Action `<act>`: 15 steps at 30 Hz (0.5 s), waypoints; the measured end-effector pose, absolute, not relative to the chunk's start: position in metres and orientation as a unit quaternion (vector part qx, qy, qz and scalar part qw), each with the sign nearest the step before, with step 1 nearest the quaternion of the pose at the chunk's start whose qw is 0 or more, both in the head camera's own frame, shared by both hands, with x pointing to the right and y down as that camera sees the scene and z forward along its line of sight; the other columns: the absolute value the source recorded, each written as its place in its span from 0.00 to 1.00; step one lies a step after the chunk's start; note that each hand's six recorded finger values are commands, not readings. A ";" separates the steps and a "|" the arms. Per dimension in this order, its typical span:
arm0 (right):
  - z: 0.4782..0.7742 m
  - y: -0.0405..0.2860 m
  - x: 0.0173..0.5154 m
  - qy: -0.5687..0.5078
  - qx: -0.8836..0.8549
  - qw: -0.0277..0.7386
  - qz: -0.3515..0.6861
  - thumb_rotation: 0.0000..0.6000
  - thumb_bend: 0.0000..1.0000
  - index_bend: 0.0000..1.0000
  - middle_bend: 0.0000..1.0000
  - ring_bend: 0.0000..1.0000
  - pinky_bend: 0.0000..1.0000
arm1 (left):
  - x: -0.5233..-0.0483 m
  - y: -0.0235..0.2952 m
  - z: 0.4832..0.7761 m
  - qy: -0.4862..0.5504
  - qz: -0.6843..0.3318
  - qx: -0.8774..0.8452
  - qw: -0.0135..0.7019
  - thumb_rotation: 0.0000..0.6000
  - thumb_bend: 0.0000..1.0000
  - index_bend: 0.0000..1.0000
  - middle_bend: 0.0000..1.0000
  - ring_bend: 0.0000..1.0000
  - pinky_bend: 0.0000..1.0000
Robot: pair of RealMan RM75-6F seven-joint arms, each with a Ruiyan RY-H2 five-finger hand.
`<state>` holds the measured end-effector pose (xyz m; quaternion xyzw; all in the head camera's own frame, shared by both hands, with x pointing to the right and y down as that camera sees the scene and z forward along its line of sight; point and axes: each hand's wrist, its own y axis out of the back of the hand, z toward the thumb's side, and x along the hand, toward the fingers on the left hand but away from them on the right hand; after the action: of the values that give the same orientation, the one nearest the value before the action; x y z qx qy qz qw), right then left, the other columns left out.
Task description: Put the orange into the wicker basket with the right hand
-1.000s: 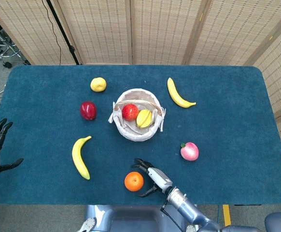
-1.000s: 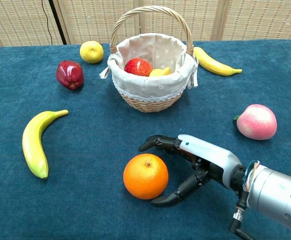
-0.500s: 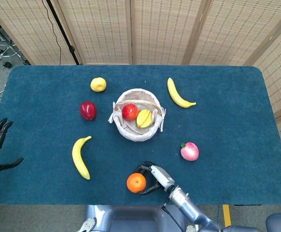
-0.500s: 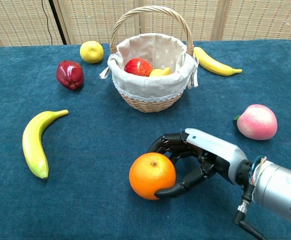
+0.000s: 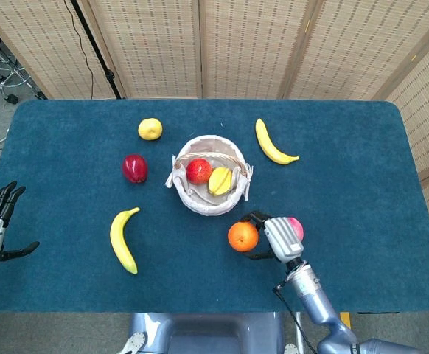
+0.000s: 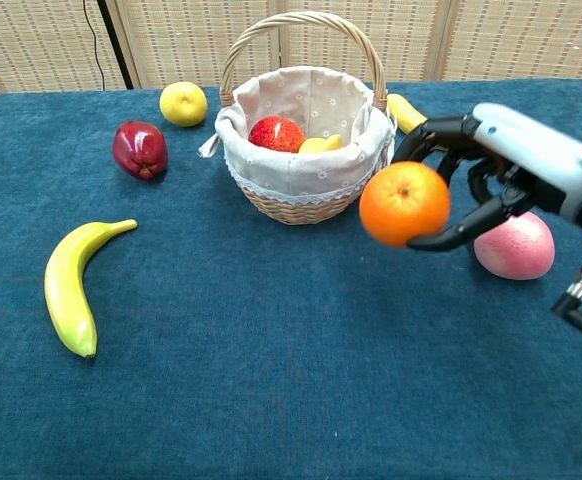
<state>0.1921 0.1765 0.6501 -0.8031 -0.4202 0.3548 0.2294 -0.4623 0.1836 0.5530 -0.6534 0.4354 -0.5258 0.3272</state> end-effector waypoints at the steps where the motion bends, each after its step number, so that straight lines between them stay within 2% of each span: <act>1: 0.644 0.172 0.194 -0.423 -0.800 0.236 0.354 1.00 0.37 0.82 0.61 0.67 0.76 | -0.462 0.184 0.554 0.434 -0.526 -0.654 0.327 1.00 0.11 0.00 0.00 0.00 0.00; 7: 0.612 0.145 0.206 -0.444 -0.780 0.261 0.356 1.00 0.36 0.82 0.61 0.67 0.76 | -0.459 0.184 0.558 0.428 -0.529 -0.658 0.324 1.00 0.11 0.00 0.00 0.00 0.00; 15: 0.608 0.113 0.205 -0.455 -0.772 0.254 0.364 1.00 0.37 0.82 0.61 0.67 0.76 | -0.458 0.184 0.559 0.426 -0.529 -0.659 0.324 1.00 0.11 0.00 0.00 0.00 0.00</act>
<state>0.2046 0.1134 0.6080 -0.7724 -0.4547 0.3637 0.2539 -0.4577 0.1843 0.5591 -0.6588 0.4261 -0.5285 0.3242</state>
